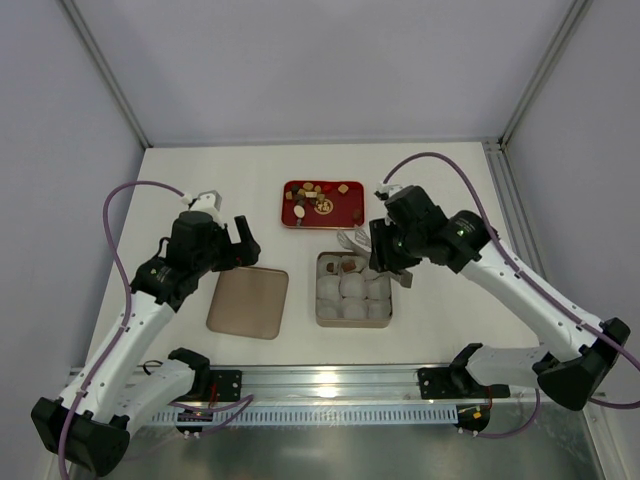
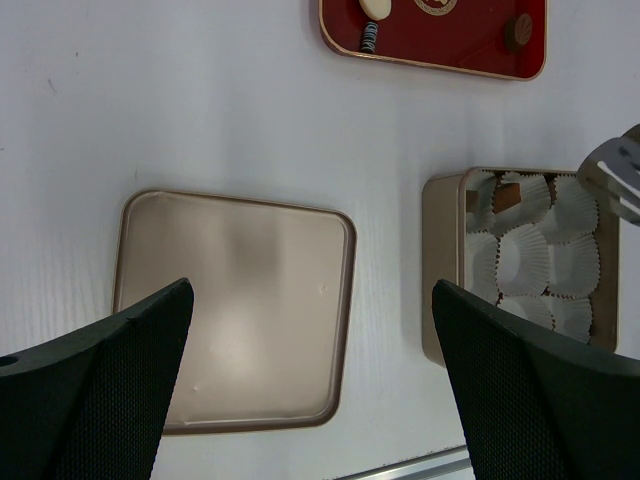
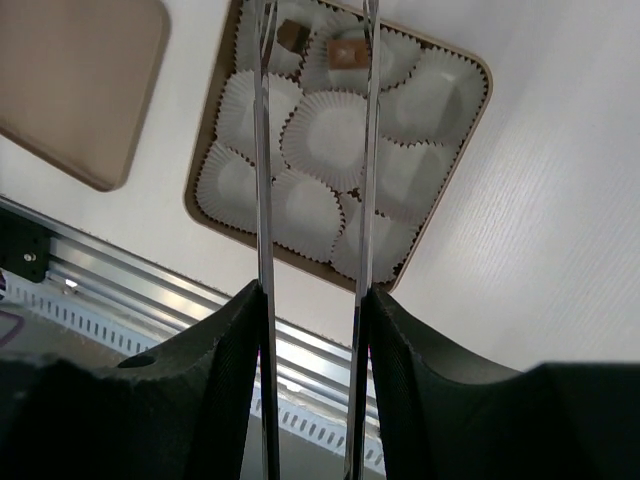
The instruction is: Pack the chocolate
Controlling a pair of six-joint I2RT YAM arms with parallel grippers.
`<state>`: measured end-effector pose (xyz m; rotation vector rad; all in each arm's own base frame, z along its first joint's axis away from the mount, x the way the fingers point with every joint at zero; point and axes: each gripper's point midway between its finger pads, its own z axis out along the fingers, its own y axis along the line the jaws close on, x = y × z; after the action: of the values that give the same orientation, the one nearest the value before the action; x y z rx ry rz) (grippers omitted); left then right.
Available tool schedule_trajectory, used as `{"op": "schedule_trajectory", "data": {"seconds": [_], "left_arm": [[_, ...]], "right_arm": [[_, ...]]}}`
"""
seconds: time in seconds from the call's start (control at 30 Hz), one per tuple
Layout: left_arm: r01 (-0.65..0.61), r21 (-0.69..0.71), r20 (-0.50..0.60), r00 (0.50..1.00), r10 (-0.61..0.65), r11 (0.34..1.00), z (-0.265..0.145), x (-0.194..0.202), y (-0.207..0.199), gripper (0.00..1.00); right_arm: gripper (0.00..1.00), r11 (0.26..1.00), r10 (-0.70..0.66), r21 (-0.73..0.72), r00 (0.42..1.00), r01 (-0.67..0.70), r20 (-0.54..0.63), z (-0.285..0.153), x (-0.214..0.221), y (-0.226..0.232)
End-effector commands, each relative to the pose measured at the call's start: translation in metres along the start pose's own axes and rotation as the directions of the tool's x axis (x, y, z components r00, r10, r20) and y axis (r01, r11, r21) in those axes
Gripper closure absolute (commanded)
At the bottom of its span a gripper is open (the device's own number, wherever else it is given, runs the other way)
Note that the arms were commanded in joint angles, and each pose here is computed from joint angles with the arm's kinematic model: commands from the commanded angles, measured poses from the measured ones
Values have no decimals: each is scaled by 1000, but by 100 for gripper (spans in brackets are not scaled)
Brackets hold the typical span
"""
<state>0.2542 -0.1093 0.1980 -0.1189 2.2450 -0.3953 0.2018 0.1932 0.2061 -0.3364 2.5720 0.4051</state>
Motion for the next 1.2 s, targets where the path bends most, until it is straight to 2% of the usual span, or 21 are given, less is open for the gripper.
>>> {"op": "schedule_trajectory", "data": {"seconds": [0.0,0.17,0.2,0.27,0.3,0.33,0.4,0.43,0.57,1.17], "left_arm": [[11,17,26,1000,-12,1000,0,-6,-4,0],[11,16,23,1000,-11,1000,0,-6,-4,0],[11,17,29,1000,-12,1000,-1,-7,-4,0],[10,15,30,999,-10,1000,-1,-7,-3,0],[10,12,32,999,-10,1000,-1,-7,-2,0],[12,12,35,999,-12,1000,-2,-7,-2,0],[12,9,37,999,-12,1000,-2,-8,-2,0],[12,8,37,999,-12,1000,-2,-8,-2,0],[12,6,41,999,-12,1000,-3,-8,-1,0],[12,13,41,999,-12,1000,-4,-9,-3,0]], "right_arm": [[53,999,-32,-12,996,33,88,-9,-38,10],[54,997,-66,-36,991,71,119,22,-83,26],[54,996,-71,-47,985,79,156,21,-102,34],[54,995,-92,-34,988,96,124,48,-113,39],[55,994,-91,-47,983,99,157,48,-131,47],[55,994,-97,-38,988,102,117,71,-132,48],[55,993,-110,-38,986,115,129,79,-150,56],[55,992,-117,-27,990,119,77,104,-146,56],[55,993,-121,-16,992,121,35,138,-154,60],[55,995,-97,4,995,97,-30,181,-146,60]]}}
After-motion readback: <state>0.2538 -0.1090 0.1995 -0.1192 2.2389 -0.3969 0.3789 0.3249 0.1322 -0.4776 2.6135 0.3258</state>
